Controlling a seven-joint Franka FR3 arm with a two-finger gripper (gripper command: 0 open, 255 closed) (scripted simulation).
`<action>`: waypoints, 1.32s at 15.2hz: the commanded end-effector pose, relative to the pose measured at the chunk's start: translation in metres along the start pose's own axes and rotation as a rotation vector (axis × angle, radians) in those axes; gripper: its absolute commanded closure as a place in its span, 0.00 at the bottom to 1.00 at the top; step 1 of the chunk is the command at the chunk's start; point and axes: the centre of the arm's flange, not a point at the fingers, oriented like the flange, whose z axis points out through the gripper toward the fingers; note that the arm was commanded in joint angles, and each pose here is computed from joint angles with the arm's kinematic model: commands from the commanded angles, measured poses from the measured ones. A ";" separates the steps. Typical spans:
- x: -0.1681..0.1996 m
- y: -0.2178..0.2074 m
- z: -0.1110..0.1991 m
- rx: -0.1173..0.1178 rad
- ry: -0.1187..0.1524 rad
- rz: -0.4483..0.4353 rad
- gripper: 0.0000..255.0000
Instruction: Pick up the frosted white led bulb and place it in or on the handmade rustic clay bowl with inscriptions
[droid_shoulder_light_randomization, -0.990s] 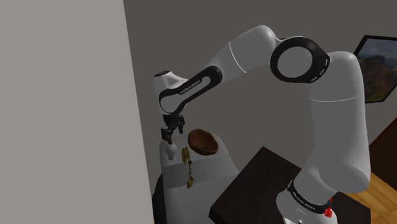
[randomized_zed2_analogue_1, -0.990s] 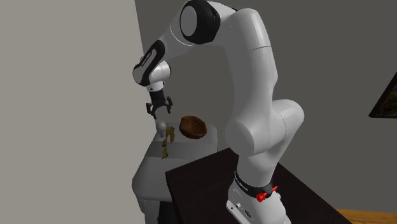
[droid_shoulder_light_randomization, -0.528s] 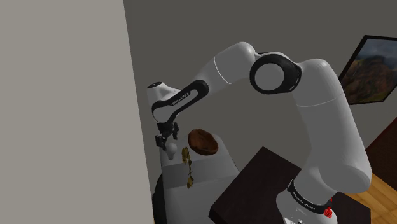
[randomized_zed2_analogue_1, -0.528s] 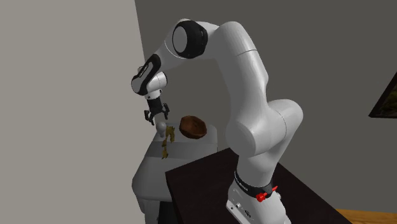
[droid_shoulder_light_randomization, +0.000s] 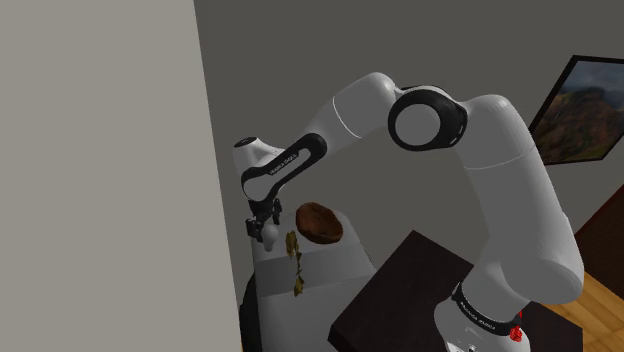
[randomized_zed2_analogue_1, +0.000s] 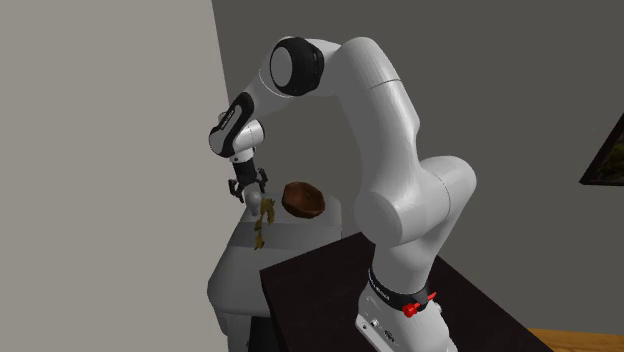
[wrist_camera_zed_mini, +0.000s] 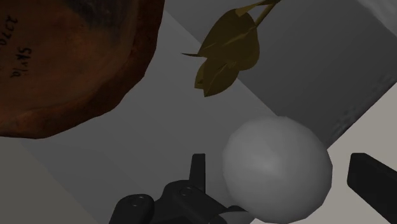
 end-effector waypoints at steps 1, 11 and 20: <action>0.000 0.000 0.000 0.000 0.000 0.000 0.00; 0.000 0.000 0.000 0.000 0.000 0.000 1.00; -0.007 0.001 -0.031 0.000 0.000 0.000 1.00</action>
